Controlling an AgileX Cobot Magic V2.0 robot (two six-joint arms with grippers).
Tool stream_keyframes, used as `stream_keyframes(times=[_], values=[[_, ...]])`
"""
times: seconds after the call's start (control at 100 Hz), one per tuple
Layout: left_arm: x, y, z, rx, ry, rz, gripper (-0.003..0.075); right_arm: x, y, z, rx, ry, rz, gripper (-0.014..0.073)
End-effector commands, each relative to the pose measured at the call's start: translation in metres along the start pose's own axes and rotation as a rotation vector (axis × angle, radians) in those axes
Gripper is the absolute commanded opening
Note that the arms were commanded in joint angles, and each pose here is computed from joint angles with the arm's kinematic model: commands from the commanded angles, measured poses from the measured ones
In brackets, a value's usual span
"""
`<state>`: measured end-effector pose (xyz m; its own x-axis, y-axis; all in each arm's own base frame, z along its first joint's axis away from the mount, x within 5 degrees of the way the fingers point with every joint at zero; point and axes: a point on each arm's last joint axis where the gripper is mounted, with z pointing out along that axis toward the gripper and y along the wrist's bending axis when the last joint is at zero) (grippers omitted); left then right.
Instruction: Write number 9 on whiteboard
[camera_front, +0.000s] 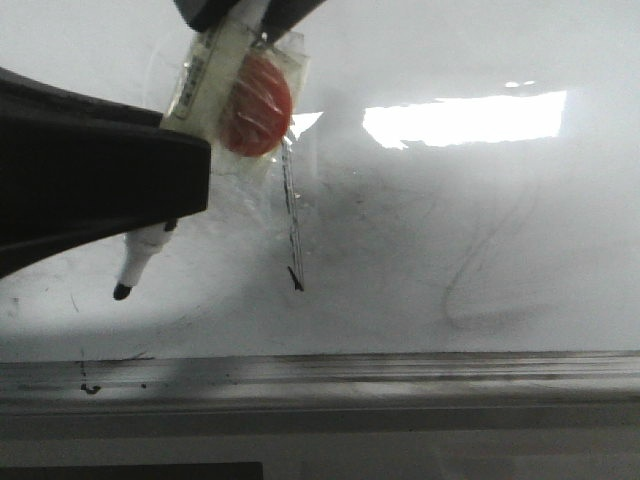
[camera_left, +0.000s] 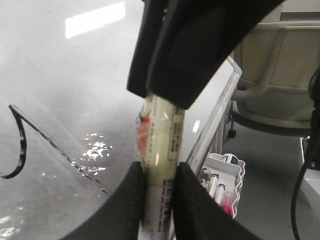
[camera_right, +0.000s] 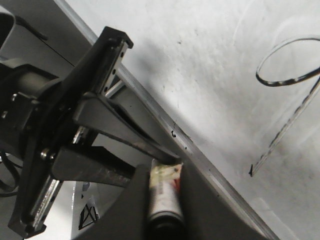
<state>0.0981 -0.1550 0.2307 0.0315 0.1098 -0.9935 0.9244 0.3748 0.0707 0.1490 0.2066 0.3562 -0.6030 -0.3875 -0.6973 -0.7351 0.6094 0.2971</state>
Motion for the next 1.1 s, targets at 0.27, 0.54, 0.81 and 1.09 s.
stream_keyframes(times=[0.27,0.54,0.81,1.09], values=[[-0.017,0.001,0.002,0.006,-0.111,-0.101,-0.0020,-0.017,0.005,-0.013,-0.014,-0.135,-0.006,0.0375],[-0.009,0.028,-0.007,-0.303,-0.101,-0.561,-0.0020,-0.018,0.005,-0.013,-0.014,-0.155,-0.006,0.0397],[0.004,0.031,-0.011,-0.399,0.013,-0.692,-0.0021,-0.019,0.005,-0.014,-0.013,-0.163,-0.006,0.0397],[0.004,0.032,-0.011,-0.407,0.015,-0.682,-0.0020,-0.020,0.005,-0.014,-0.013,-0.174,-0.006,0.0397]])
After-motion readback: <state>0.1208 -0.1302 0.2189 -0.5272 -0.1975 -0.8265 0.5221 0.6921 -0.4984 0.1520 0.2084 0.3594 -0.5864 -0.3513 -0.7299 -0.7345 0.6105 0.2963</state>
